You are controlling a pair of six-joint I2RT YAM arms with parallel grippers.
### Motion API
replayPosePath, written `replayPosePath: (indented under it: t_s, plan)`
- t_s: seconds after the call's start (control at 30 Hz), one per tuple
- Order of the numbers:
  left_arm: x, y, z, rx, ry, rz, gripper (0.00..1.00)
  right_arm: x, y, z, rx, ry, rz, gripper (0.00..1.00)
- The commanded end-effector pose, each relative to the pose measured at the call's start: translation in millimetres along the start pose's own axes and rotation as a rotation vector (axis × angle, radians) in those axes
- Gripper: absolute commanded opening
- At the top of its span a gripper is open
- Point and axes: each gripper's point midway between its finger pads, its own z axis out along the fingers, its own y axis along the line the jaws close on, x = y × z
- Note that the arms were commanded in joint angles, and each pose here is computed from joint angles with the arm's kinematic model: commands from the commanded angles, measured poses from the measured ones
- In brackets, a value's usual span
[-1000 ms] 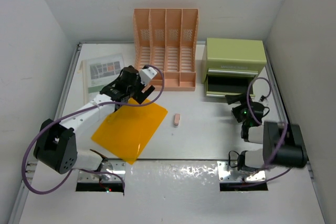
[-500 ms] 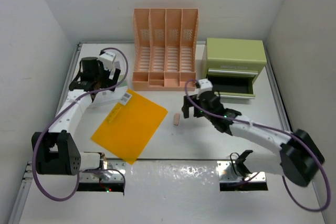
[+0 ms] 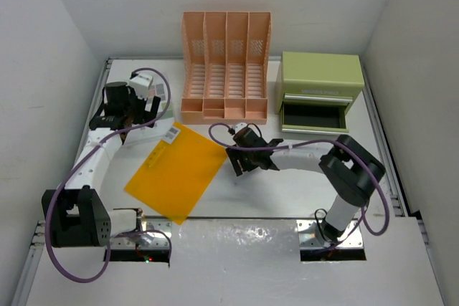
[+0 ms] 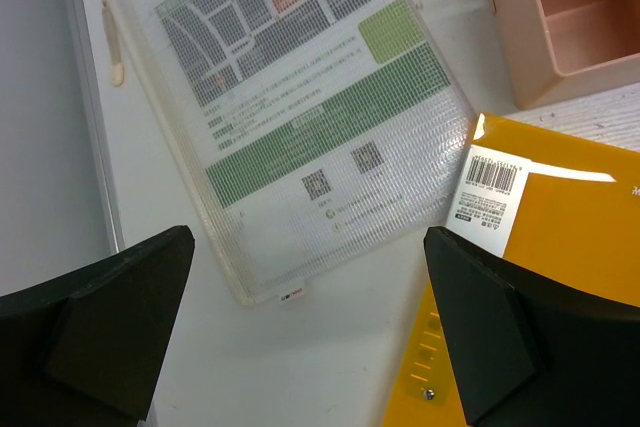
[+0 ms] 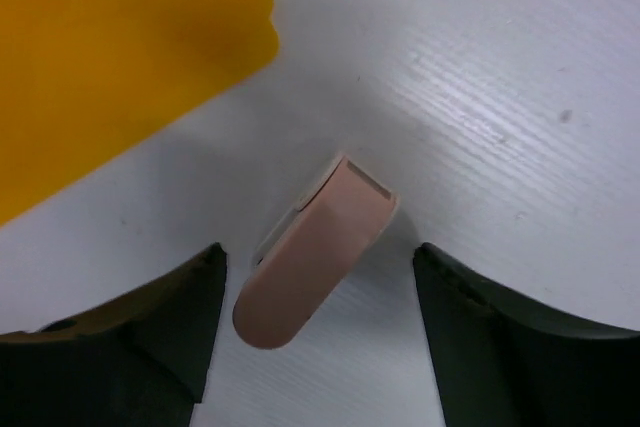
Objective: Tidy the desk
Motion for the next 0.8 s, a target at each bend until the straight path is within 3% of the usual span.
replayPosePath:
  t_s: [0.0,0.07,0.1,0.23,0.27,0.43,0.57,0.67,0.77]
  plan:
    - [-11.7,2.8,1.3,0.003,-0.050,-0.010,1.00,-4.2,14.5,6.5,-0.058,0.020,-0.016,0.64]
    - [-9.9,2.5,3.5,0.006,-0.045,-0.013,1.00,-2.8,12.7,7.1,-0.037,0.024,-0.028,0.51]
    - [-9.4,1.7,4.3,0.008,-0.042,-0.012,1.00,-3.8,10.0,6.1,-0.026,0.020,-0.035,0.34]
    - [-7.8,1.9,5.4,0.008,-0.039,-0.012,1.00,-11.9,-9.2,-5.8,0.072,0.007,-0.091,0.03]
    - [-7.2,1.4,6.2,0.009,-0.036,-0.010,1.00,-17.6,-12.1,-9.2,0.089,-0.005,-0.105,0.00]
    - [-6.2,0.8,7.4,0.012,-0.032,-0.010,1.00,-61.3,-40.0,-41.4,0.221,-0.095,-0.239,0.00]
    - [-6.5,-1.0,8.1,0.023,-0.033,-0.008,1.00,-96.6,-105.1,-86.7,0.446,-0.170,-0.246,0.00]
    - [-4.4,-2.8,8.7,0.031,-0.028,-0.006,1.00,-95.2,-160.1,-96.7,0.496,-0.138,-0.182,0.00]
    - [-3.9,-3.4,8.9,0.036,-0.028,-0.003,1.00,-83.5,-214.9,-110.6,0.716,-0.039,-0.236,0.00]
